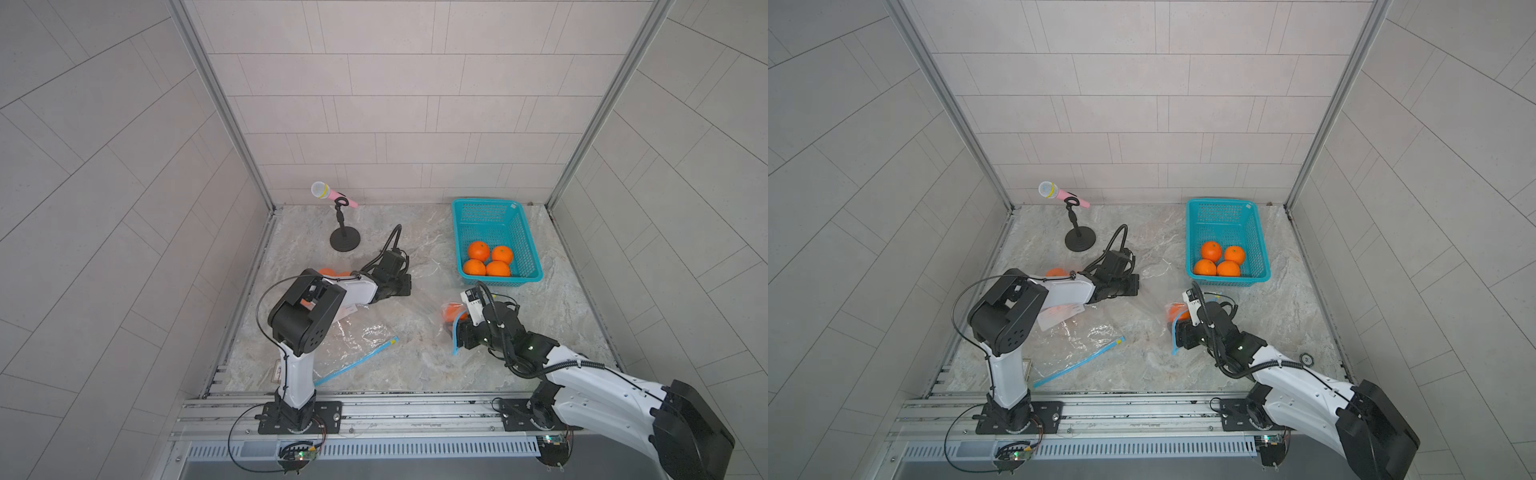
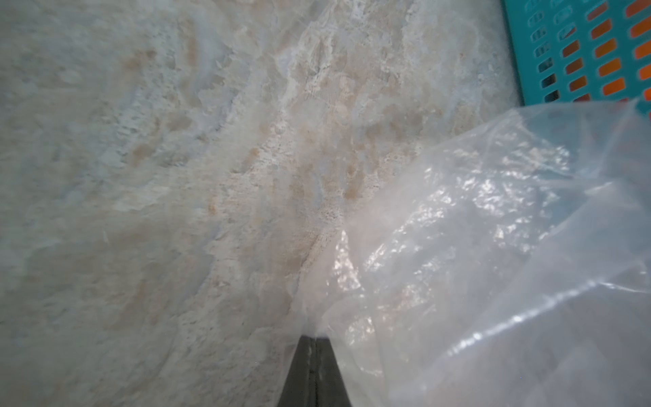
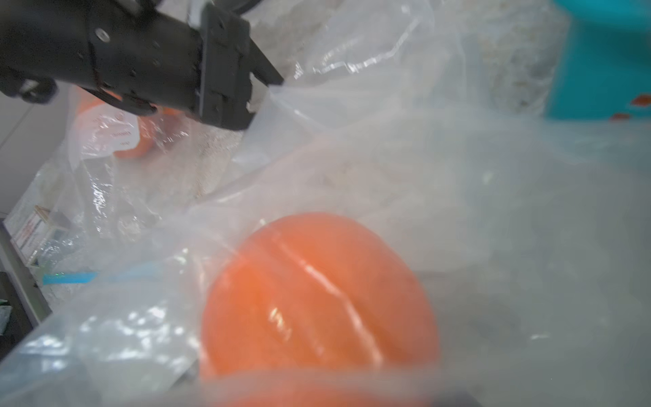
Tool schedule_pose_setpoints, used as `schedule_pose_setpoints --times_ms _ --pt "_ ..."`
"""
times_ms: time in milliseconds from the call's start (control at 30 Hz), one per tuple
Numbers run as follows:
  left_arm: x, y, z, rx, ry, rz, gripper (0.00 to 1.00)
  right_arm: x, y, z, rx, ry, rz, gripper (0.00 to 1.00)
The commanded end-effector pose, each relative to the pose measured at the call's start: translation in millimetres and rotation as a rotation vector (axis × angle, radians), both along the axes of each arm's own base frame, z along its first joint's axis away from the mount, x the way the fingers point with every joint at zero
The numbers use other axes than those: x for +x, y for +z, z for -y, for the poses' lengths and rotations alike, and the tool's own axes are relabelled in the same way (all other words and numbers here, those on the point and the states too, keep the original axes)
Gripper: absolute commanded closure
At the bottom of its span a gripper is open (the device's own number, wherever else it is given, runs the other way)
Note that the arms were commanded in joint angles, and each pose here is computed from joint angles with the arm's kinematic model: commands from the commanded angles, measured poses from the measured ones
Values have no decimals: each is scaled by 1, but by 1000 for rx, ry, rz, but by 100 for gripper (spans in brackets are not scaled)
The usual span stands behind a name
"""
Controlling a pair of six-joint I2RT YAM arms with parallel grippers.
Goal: Open the zip-top bag and take out the orange
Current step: Pick up the orange from the zipper food storage bag.
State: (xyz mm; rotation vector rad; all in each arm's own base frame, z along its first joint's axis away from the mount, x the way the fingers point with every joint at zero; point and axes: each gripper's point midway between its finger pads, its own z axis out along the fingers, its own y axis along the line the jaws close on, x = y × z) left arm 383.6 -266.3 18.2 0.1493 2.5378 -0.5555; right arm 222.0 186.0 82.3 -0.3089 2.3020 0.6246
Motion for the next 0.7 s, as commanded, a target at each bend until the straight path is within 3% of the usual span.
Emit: schedule_pose_setpoints --times_ms 0,100,267,433,567,667 --pt "-13 -45 -58 179 84 -120 100 -12 -5 9 3 -11 -21 40" --pt "-15 -25 -38 58 42 -78 96 -7 6 -1 60 30 54 39" --pt "-24 26 -31 -33 34 -4 34 -3 8 -12 72 58 31 40" --pt "-39 44 -30 -113 35 -5 5 0 0 -10 77 37 34 40" --pt "-52 33 -3 -256 -54 -86 0 1 5 -13 85 50 49 40" --pt "-60 24 2 -250 -63 -115 0 1 5 -11 76 49 54 40"
